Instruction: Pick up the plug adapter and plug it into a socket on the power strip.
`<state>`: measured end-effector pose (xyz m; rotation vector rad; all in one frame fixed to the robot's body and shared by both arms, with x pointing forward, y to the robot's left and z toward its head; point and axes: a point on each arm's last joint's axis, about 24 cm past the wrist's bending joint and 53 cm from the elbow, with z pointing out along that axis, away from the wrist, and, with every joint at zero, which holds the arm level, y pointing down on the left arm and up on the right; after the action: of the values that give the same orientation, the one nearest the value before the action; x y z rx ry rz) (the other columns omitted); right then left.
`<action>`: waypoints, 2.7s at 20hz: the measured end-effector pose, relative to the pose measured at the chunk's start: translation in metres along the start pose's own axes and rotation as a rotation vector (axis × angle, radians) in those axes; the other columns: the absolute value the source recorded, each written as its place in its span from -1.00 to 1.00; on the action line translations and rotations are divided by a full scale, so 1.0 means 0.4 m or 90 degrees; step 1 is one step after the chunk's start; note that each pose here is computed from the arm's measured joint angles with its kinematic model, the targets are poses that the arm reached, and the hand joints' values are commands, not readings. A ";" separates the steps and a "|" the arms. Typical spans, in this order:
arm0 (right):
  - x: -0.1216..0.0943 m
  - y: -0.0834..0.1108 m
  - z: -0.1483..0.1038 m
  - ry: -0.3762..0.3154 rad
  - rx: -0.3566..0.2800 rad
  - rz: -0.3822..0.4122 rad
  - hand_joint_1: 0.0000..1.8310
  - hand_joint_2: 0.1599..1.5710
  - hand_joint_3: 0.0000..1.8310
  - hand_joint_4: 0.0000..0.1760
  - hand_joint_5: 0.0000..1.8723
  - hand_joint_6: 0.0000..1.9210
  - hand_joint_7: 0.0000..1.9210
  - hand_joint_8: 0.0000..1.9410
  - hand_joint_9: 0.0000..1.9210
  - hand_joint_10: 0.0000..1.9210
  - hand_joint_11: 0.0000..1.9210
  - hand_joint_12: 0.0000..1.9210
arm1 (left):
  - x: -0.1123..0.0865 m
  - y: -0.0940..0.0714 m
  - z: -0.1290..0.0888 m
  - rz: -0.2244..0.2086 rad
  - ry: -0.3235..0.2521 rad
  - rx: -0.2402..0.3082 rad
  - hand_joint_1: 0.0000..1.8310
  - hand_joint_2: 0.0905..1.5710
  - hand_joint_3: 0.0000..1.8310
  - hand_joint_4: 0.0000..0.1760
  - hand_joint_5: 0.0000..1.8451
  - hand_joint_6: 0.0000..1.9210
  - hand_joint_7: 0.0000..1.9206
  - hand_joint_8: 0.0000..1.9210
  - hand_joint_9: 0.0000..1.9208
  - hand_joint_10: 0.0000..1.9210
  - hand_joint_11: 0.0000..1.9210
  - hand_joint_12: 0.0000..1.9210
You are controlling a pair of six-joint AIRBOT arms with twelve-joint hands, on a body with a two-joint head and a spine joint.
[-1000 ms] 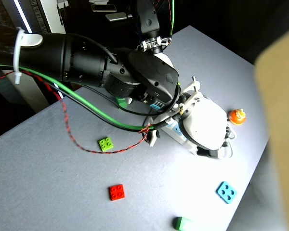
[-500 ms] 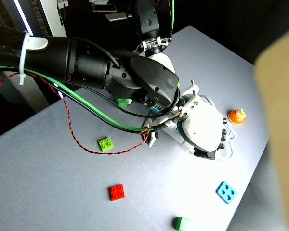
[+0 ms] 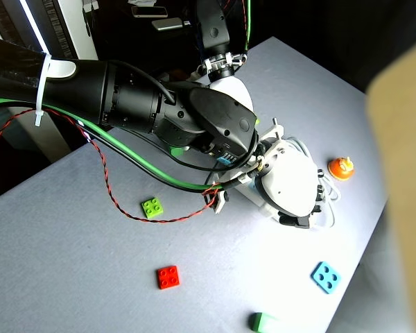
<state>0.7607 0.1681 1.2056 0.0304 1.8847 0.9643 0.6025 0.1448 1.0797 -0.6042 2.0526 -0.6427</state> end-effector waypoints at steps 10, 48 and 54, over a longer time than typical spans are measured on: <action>0.011 0.014 0.003 0.006 -0.016 -0.030 0.34 0.42 -1.00 -1.00 -0.09 0.07 -0.02 0.28 -0.15 0.19 -0.33 0.72 | 0.001 0.000 0.000 0.001 -0.002 -0.001 -1.00 0.47 -1.00 -1.00 -0.91 -1.00 -0.91 -1.00 -0.93 -1.00 -1.00 -0.85; 0.056 0.043 0.013 0.028 -0.052 -0.063 0.34 0.41 -1.00 -1.00 -0.05 0.01 -0.02 0.29 -0.17 0.22 -0.36 0.74 | 0.014 -0.012 0.000 0.013 -0.005 0.000 -1.00 0.47 -1.00 -1.00 -0.95 -1.00 -0.93 -1.00 -0.95 -1.00 -1.00 -0.94; 0.077 0.042 0.026 0.037 -0.059 -0.060 0.34 0.41 -1.00 -1.00 -0.07 0.04 0.01 0.24 -0.13 0.17 -0.34 0.71 | 0.015 -0.011 0.000 0.014 -0.005 -0.001 -1.00 0.47 -1.00 -1.00 -0.92 -1.00 -0.92 -1.00 -0.95 -1.00 -1.00 -0.92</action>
<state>0.7465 0.1983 1.1908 -0.1412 1.8751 0.9964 0.6002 0.1380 1.0789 -0.5845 2.0499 -0.6249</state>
